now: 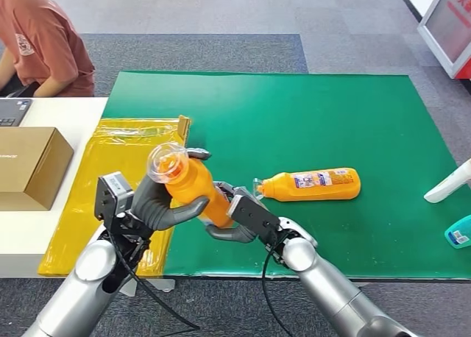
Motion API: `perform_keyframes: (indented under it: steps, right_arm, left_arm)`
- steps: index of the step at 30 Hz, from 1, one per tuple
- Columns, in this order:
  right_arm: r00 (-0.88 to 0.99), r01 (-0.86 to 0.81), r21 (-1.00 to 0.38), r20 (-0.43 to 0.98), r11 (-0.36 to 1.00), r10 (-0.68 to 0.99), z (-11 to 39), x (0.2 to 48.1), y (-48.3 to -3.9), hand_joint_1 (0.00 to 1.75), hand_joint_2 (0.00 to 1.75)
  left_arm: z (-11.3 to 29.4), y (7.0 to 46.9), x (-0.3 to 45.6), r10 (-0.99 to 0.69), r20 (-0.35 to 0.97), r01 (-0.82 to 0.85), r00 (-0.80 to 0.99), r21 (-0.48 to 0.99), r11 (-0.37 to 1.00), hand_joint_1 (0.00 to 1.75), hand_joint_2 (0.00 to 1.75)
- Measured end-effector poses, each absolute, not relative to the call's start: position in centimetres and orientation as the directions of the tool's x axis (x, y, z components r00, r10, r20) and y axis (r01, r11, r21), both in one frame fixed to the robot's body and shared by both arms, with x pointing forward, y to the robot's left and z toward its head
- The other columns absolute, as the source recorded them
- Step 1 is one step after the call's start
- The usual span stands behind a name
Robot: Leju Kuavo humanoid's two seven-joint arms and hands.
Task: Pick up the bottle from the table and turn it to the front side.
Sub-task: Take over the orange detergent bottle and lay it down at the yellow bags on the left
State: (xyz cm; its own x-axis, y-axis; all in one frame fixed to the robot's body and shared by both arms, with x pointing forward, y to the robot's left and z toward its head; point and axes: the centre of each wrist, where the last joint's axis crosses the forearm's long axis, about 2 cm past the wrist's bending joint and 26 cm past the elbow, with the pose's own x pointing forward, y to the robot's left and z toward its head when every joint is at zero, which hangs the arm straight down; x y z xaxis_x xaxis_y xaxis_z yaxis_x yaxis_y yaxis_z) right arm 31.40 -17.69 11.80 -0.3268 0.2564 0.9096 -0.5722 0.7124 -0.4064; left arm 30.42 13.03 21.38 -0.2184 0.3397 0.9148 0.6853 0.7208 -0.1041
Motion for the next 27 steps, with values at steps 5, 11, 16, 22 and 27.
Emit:
perform_keyframes:
  steps: [5, 11, 16, 22, 27]
  right_arm:
    - [-0.327, -0.575, -0.407, 0.909, 0.71, 0.257, 11.8, 31.4, -17.6, 1.75, 1.75]
    - [-0.329, -0.579, -0.409, 0.909, 0.706, 0.256, 11.7, 31.3, -17.5, 1.75, 1.75]
    - [-0.328, -0.581, -0.407, 0.91, 0.705, 0.254, 11.7, 31.3, -17.4, 0.0, 1.75]
    - [-0.311, -0.581, -0.388, 0.918, 0.716, 0.245, 11.7, 31.3, -17.6, 0.0, 1.75]
    - [-0.292, -0.552, -0.368, 0.926, 0.748, 0.24, 11.7, 31.6, -18.1, 0.0, 1.75]
  left_arm:
    - [21.4, 13.0, 30.4, 0.348, 0.913, 0.691, -0.21, -0.113, 0.714, 1.75, 1.75]
    - [21.4, 13.0, 30.4, 0.354, 0.912, 0.693, -0.205, -0.12, 0.711, 1.75, 1.75]
    - [21.4, 13.0, 30.4, 0.357, 0.912, 0.693, -0.203, -0.124, 0.71, 1.75, 1.75]
    - [21.3, 13.3, 30.6, 0.355, 0.911, 0.678, -0.211, -0.125, 0.725, 1.75, 1.75]
    - [21.3, 14.3, 31.0, 0.275, 0.912, 0.586, -0.305, -0.048, 0.809, 1.75, 1.75]
